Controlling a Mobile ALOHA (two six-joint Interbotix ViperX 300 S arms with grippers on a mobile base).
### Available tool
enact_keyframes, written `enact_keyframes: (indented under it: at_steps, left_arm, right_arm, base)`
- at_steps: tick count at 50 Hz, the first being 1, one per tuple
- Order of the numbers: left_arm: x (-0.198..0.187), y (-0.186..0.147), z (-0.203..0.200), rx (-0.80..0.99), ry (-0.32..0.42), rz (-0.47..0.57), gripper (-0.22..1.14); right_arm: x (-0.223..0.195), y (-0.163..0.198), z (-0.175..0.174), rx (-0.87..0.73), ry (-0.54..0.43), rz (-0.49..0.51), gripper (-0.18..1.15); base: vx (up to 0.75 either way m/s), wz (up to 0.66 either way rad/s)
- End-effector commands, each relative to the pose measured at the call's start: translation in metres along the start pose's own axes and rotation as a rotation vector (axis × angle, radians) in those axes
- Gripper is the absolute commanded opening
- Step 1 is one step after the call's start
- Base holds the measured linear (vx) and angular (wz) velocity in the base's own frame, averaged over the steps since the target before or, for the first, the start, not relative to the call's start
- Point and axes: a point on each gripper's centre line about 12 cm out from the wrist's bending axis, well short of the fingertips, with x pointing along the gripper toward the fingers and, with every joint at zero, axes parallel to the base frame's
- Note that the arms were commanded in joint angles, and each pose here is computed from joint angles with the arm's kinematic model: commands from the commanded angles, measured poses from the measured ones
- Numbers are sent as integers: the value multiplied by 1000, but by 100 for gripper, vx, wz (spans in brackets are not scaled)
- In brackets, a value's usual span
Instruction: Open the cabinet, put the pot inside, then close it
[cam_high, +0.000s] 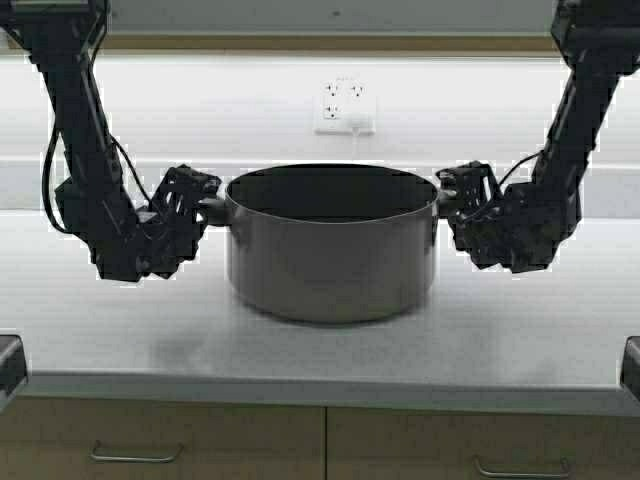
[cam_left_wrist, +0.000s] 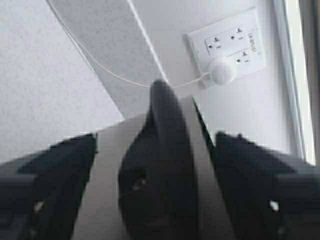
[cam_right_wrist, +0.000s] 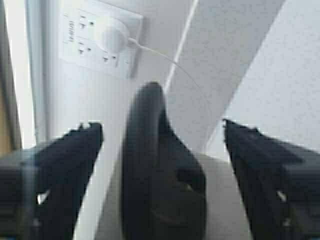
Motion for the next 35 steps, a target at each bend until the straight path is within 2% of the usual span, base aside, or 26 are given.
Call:
enact_keyframes:
  at_steps: [1,5,8,10,14,16,17,18,20,24,26,35]
  left_arm:
    - [5,-10,5,2,-14,-24,100]
    - [4,-9,5,1,-11,-22,91]
    - [4,-10,5,1,-7,-20,76]
    - [3,-10,5,0,-4,-17,58]
    - [0,-10,3,2,9,-10,7]
    - [-1,-10,4,-1,9,-10,-12]
    - [-1,-11,3,-1,12,-10,-17]
    - [-1,-12,4,0,13,-12,-18]
    - [-3,-14,4,1,17,-17,-13]
    - [-7,-21,6,4,21,-31,6]
    - [-8,-27,8,4,16,-45,10]
    - [-14,-50,18,6,-2,-93,1]
  right_arm:
    - [8,16,6,1,-30,57,102]
    - [4,12,5,8,-35,40,96]
    - [-1,9,5,11,-39,20,81]
    - [-4,9,5,11,-40,13,64]
    - [-12,8,4,9,-34,6,18]
    - [-16,8,3,8,-34,12,-3]
    - [-18,10,3,11,-37,19,-9]
    - [-20,9,3,9,-38,22,-13]
    - [-23,10,2,11,-37,25,-10]
    - [-29,11,2,14,-37,30,9]
    - [-30,14,2,13,-40,47,15]
    - [-38,32,1,15,-28,105,8]
  base:
    - [0,0]
    - [0,0]
    - [0,0]
    - [0,0]
    - [0,0]
    - [0,0]
    - [0,0]
    - [0,0]
    - [0,0]
    - [0,0]
    - [0,-1]
    - [0,-1]
